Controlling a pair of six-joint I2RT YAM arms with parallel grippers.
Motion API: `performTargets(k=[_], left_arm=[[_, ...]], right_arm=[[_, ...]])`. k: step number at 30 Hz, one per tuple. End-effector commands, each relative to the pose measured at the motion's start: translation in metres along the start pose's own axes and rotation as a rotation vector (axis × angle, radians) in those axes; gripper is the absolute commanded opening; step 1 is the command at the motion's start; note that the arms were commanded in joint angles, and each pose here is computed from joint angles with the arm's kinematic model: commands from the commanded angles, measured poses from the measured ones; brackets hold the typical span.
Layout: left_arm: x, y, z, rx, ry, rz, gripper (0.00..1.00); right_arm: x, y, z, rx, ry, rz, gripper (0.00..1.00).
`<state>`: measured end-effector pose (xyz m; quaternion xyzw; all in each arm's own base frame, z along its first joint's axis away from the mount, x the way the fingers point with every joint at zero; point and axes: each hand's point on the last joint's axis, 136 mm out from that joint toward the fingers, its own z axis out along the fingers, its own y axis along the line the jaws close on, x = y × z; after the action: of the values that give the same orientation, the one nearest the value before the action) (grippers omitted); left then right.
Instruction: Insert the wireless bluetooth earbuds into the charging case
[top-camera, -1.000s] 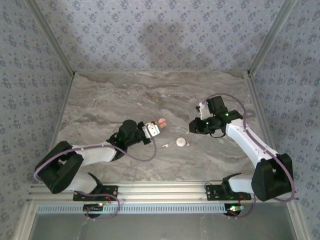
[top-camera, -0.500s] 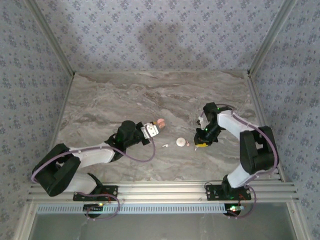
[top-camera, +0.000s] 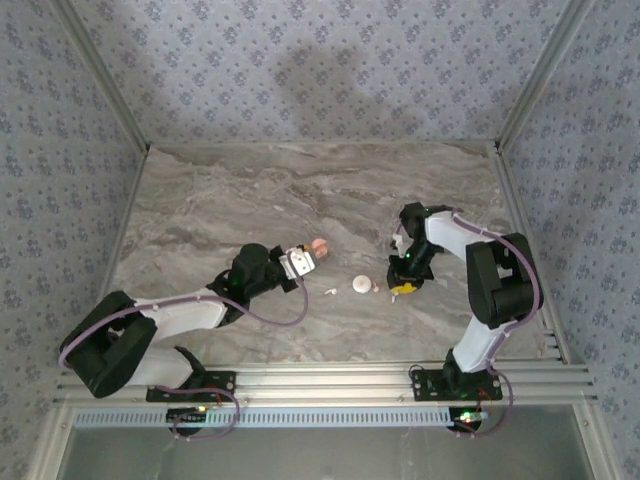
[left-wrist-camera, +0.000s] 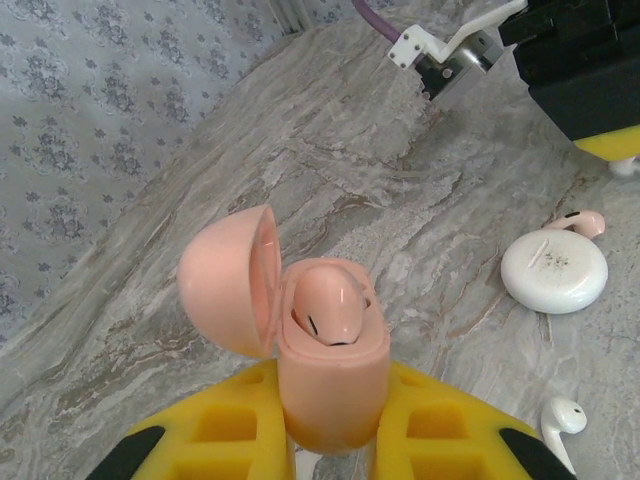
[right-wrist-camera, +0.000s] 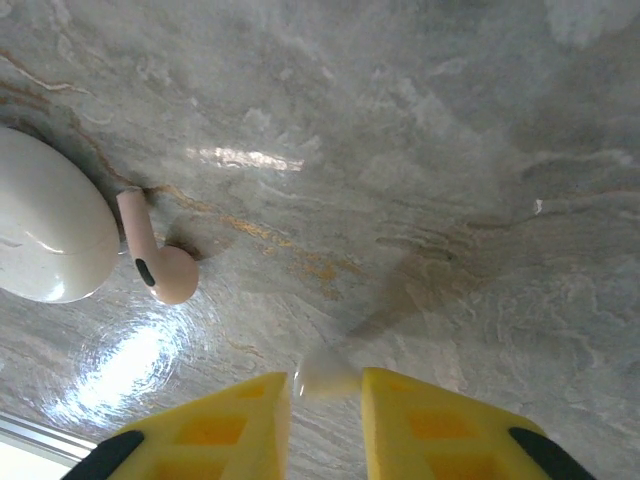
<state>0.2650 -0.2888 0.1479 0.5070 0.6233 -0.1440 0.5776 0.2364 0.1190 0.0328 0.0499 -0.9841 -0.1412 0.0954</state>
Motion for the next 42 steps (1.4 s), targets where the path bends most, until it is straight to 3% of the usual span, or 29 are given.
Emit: performTargets(k=[1,4,14,30,42], left_arm=[[-0.006,0.004,-0.005,-0.024,-0.02,-0.003,0.11],[-0.005,0.004,-0.006,-0.029,-0.018,-0.005,0.11],[-0.001,0.007,-0.016,-0.058,-0.021,-0.033,0.11],[-0.003,0.012,-0.021,-0.073,-0.027,-0.033,0.11],[-0.003,0.013,-0.019,-0.07,-0.023,-0.033,0.11]], right_arm=[[-0.001,0.0,-0.003,0.029,0.018,-0.008,0.31],[-0.007,0.006,-0.011,0.035,-0.015,-0.02,0.38],[-0.02,0.04,-0.044,0.075,-0.139,-0.092,0.43],[-0.016,0.03,0.011,0.178,0.036,-0.097,0.4],[-0.019,0.002,0.008,0.321,0.047,-0.079,0.39]])
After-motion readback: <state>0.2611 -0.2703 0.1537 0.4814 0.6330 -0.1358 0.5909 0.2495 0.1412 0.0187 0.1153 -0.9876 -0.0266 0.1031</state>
